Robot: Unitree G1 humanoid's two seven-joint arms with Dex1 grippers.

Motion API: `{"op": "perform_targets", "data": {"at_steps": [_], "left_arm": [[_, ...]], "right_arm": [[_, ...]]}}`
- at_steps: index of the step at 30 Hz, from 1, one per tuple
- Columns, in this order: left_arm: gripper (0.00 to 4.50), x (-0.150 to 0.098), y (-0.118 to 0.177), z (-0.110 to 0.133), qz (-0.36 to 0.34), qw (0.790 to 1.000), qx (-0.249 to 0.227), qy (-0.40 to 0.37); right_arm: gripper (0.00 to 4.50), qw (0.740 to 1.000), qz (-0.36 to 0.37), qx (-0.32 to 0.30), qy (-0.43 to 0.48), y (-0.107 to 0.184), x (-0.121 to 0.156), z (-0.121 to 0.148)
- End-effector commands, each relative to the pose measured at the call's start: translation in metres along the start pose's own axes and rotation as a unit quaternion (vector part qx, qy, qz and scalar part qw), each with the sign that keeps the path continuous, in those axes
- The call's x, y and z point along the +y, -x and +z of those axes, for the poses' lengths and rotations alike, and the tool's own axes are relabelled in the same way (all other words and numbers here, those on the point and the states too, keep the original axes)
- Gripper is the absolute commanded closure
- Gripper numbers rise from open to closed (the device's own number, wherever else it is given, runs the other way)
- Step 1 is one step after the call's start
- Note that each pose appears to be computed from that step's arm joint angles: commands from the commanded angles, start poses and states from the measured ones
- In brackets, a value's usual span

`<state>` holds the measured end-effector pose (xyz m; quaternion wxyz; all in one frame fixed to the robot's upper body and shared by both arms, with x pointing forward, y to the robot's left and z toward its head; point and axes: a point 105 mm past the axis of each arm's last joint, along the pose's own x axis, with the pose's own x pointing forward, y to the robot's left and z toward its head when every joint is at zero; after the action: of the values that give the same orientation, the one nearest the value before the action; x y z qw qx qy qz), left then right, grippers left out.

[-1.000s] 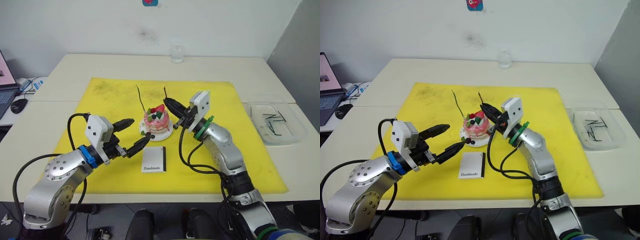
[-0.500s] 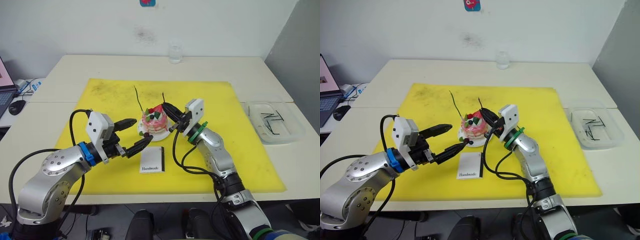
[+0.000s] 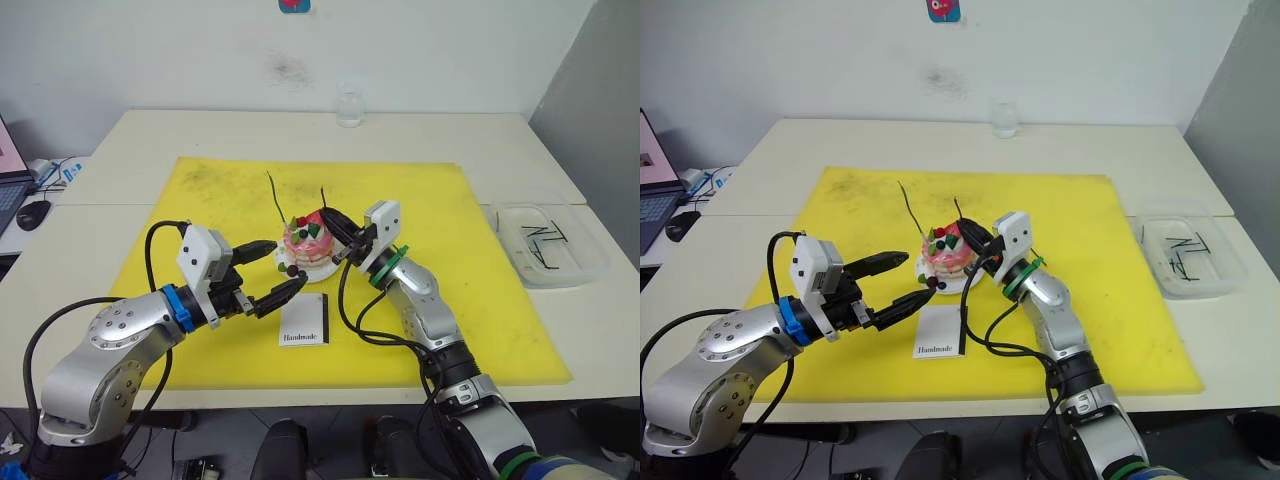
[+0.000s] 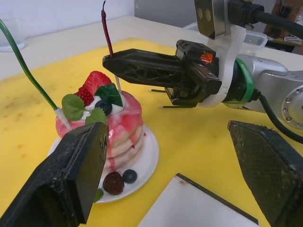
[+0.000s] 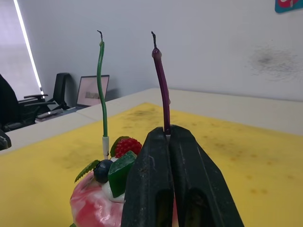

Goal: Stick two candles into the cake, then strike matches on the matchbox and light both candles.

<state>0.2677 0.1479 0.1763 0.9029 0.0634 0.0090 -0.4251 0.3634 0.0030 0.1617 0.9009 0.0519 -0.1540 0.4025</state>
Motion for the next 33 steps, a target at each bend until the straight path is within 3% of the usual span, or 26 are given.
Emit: {"op": "perform_targets", "data": {"at_steps": [1,22,28,33], "left_arm": [[0.0,-0.003,-0.003,0.01,-0.009,1.0,-0.014,-0.019],[0.0,-0.008,-0.008,0.009,-0.017,1.0,-0.012,-0.02],[0.0,-0.004,-0.007,0.007,-0.014,1.0,-0.012,-0.025],[0.0,-0.006,-0.008,0.004,-0.02,0.999,-0.009,-0.035]], "right_arm": [[4.46,1.0,-0.004,-0.021,0.013,-0.001,0.0,0.009],[4.46,1.0,-0.006,0.011,-0.021,0.011,0.017,-0.027],[4.46,1.0,-0.008,-0.016,-0.024,0.006,0.013,-0.012],[3.16,0.999,-0.013,-0.037,-0.016,0.003,0.01,0.002]]}}
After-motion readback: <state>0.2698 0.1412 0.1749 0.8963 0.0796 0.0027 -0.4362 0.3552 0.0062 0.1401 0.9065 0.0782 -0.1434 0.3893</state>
